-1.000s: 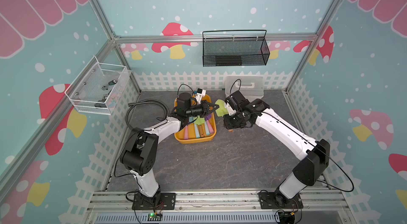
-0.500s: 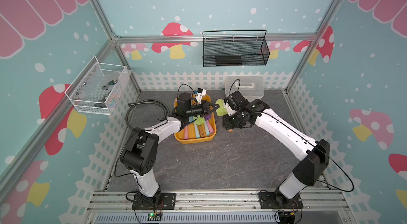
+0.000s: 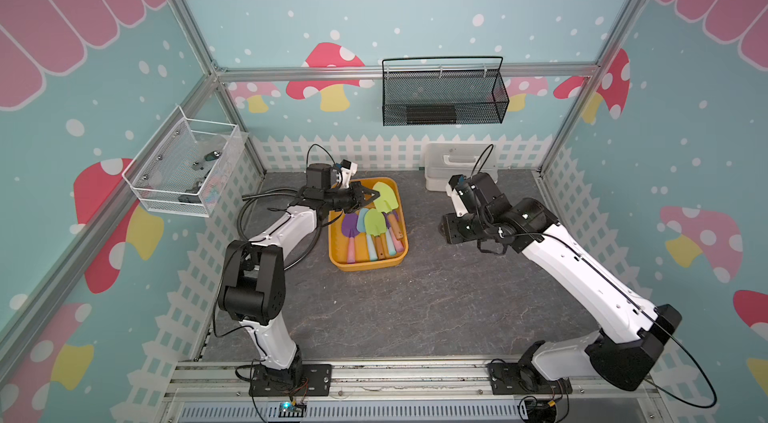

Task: Put the shovel into the storage box
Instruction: Place the shovel in the storage box.

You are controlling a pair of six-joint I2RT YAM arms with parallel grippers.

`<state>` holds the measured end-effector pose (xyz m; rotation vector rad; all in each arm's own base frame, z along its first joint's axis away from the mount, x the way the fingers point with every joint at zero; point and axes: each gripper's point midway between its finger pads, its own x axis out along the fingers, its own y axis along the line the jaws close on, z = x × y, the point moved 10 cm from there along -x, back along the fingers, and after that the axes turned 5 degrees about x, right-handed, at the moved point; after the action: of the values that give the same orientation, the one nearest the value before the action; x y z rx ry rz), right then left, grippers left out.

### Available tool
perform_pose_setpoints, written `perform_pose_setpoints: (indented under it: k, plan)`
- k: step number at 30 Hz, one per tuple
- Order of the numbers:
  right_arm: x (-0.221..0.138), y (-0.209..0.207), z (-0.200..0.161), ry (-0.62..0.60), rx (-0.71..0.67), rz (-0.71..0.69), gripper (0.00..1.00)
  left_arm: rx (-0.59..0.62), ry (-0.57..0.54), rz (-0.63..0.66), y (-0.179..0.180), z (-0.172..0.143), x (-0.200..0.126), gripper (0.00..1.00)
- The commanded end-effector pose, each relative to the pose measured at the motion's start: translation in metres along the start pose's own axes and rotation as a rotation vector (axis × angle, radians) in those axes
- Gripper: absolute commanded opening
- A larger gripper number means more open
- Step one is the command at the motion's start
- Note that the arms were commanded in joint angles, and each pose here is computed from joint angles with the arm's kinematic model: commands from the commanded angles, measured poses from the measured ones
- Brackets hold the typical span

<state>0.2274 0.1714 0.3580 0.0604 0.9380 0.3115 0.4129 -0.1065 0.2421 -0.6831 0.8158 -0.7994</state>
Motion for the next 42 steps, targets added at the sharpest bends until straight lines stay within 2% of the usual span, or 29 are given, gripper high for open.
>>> perform_pose_setpoints:
  k: [1, 8, 16, 29, 32, 37, 42]
  plan:
    - [0.009, -0.012, -0.016, 0.034, 0.004, -0.098, 0.5, 0.0, 0.097, 0.066, 0.019, -0.006, -0.002, 0.0]
    - [0.008, -0.027, -0.035, 0.049, 0.026, -0.133, 0.5, -0.004, 0.196, 0.206, 0.047, -0.007, 0.004, 0.0]
    - [0.008, -0.039, -0.052, 0.072, 0.043, -0.161, 0.5, -0.035, 0.246, 0.216, 0.07, -0.011, 0.019, 0.0]
    - [0.012, -0.041, -0.056, 0.09, 0.051, -0.166, 0.5, -0.102, 0.289, 0.222, 0.101, -0.017, 0.04, 0.0]
    - [0.013, -0.041, -0.057, 0.094, 0.051, -0.167, 0.5, -0.116, 0.294, 0.225, 0.106, -0.018, 0.043, 0.06]
    - [0.015, -0.042, -0.058, 0.1, 0.049, -0.17, 0.5, -0.126, 0.302, 0.234, 0.109, -0.021, 0.044, 0.24]
    - [0.016, -0.041, -0.057, 0.105, 0.046, -0.166, 0.5, -0.119, 0.304, 0.242, 0.106, -0.021, 0.042, 0.3]
